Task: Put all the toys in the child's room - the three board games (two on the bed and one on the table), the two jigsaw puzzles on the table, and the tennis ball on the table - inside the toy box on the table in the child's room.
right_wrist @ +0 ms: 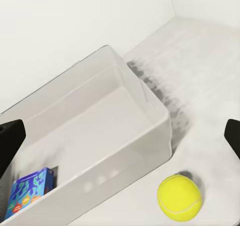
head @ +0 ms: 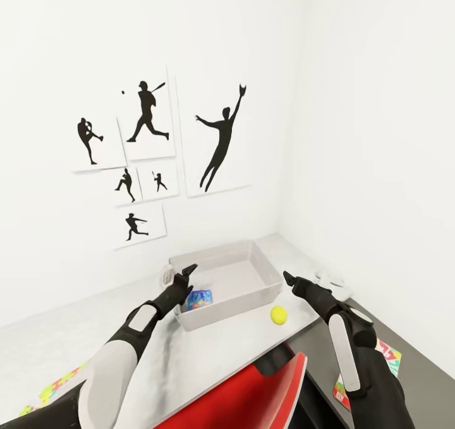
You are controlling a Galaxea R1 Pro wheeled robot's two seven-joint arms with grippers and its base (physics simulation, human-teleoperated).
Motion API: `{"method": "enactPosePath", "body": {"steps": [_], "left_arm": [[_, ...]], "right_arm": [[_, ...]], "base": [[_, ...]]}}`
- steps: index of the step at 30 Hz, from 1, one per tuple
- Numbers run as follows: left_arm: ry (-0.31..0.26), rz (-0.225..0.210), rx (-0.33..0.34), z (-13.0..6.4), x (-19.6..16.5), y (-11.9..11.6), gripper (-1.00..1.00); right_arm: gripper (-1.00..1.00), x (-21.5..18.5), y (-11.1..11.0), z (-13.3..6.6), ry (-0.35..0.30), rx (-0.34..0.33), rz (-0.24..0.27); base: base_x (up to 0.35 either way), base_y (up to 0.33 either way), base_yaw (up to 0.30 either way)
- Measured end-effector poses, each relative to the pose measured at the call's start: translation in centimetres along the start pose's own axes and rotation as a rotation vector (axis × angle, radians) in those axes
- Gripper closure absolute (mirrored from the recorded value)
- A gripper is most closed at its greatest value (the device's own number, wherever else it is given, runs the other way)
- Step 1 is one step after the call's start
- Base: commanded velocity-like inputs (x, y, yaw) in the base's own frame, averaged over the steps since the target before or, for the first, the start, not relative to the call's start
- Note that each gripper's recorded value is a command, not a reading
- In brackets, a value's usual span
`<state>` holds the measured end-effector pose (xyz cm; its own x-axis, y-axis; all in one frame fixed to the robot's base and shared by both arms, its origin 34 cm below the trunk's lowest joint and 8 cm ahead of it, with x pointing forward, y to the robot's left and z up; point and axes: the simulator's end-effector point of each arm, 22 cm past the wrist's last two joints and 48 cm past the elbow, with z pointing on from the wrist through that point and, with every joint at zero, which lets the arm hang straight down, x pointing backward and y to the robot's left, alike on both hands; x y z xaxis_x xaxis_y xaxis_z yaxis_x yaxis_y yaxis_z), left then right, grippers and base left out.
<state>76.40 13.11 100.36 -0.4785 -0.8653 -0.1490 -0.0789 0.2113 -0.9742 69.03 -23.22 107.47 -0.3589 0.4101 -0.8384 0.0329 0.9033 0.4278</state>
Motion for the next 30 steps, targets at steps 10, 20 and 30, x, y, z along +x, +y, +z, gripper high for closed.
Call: {"method": "enactPosePath", "body": {"steps": [10,20,30], "left_arm": [[0.047,-0.011,0.077,-0.9,-0.6,-2.3,-1.00],[0.158,0.059,0.179,-3.5,-3.4,-9.0,-1.00],[0.155,0.159,0.079,-11.2,-12.0,-6.9,-1.00]], "right_arm": [[-1.00,-0.7,0.3,-0.4,-0.014,-0.006,-0.003],[-1.00,-1.6,0.5,-0.9,-0.030,-0.009,-0.006],[-1.00,-1.8,0.6,-1.2,-0.035,-0.010,-0.007]], "base": [[0.000,0.000,0.000],[0.000,0.000,0.000],[0.000,0.000,0.000]]}}
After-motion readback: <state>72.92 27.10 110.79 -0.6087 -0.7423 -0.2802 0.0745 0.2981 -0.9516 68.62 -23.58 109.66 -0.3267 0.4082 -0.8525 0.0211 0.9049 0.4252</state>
